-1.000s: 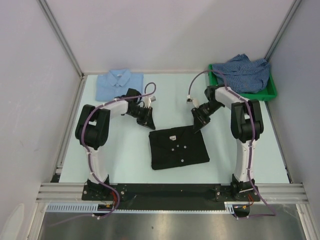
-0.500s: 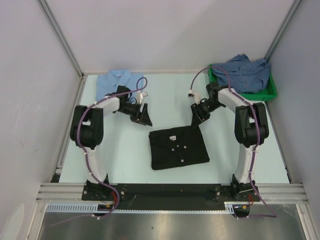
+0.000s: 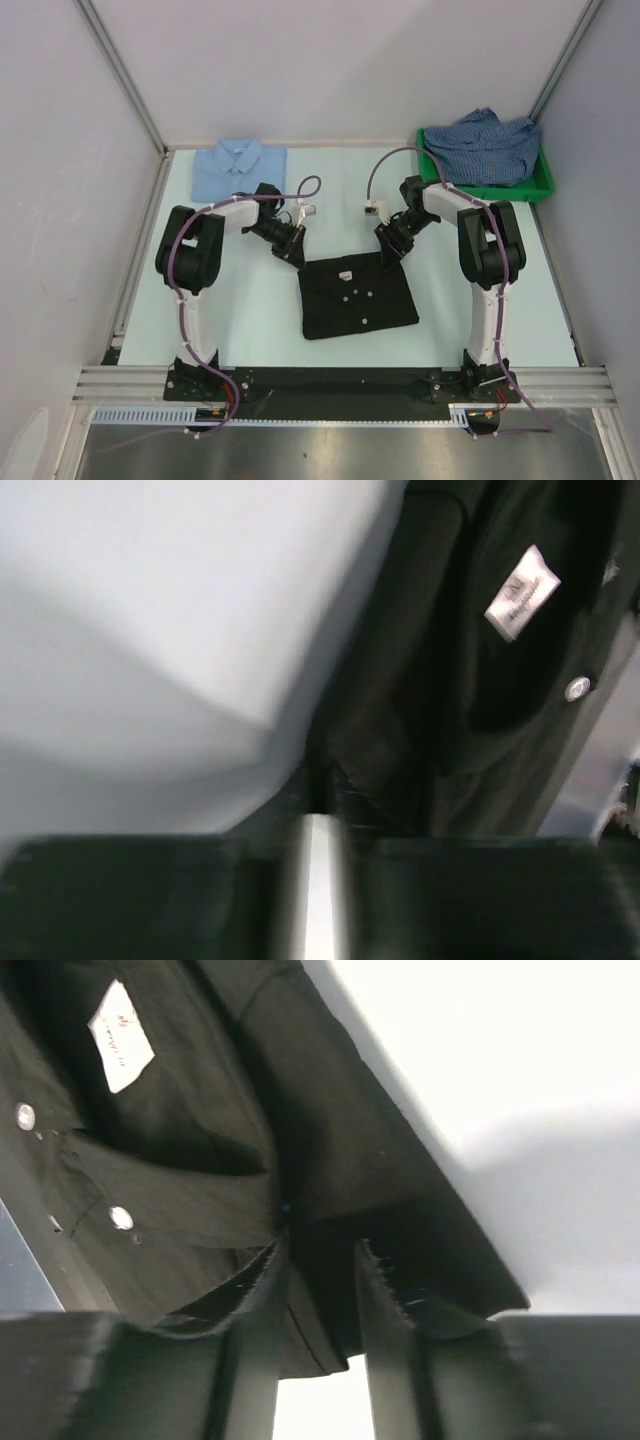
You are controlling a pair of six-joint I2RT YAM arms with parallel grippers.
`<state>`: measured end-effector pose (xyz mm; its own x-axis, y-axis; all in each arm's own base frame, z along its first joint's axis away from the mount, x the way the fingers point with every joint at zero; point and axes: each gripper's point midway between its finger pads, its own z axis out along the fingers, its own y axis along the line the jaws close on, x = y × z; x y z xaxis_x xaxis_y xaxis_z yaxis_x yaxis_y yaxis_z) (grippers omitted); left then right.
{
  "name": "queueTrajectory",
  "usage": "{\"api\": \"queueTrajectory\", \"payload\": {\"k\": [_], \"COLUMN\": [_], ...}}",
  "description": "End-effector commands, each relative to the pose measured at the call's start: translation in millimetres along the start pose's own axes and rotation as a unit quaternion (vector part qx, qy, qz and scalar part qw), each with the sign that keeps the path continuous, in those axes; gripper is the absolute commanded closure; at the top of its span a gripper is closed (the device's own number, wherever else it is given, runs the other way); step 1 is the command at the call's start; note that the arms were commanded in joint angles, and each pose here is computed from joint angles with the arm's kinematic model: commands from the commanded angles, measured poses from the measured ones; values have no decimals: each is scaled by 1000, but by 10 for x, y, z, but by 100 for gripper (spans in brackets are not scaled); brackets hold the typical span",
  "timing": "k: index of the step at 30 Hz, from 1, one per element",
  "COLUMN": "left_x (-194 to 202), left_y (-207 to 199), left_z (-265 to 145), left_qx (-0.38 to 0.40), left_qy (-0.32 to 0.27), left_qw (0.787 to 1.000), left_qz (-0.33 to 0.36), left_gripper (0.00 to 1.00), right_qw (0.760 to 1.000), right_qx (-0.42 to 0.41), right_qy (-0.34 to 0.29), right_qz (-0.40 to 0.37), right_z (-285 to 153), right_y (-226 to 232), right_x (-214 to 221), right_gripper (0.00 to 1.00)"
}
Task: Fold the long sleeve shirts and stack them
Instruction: Fold the shirt
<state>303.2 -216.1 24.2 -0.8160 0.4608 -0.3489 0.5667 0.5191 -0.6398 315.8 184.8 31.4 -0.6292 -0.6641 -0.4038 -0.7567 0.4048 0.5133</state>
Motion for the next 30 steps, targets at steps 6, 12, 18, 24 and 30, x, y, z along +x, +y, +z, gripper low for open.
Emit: {"api": "queueTrajectory", "payload": {"k": [6,12,18,24,30], "left_x": [-567,-821,-802,-669,-581], "left_y": [287,490,641,570,248], "left_z": [-14,-143,-319,-470,-833], "left_qx": [-24,-39,-52,-53,-32], "left_qy": [-23,-53,-89,-109,-146], "left_qw": [999,998,994,991,989], "left_qz": [22,-5,-43,-49,17], "left_gripper": [100,100,95,57,42], "right_qw": [999,991,981,988,994], "right_qx": [16,89,138,66,42], "right_qy": [-20,-96,-131,-136,-102], "right_qz": [-24,7,35,13,6], "right_z": [47,-147,-320,-414,-265], "right_y": [-192,-558,-734,-244,-129], "right_x": [-233,-705,-857,-818,-591], "right_gripper": [100,100,100,62,56]}}
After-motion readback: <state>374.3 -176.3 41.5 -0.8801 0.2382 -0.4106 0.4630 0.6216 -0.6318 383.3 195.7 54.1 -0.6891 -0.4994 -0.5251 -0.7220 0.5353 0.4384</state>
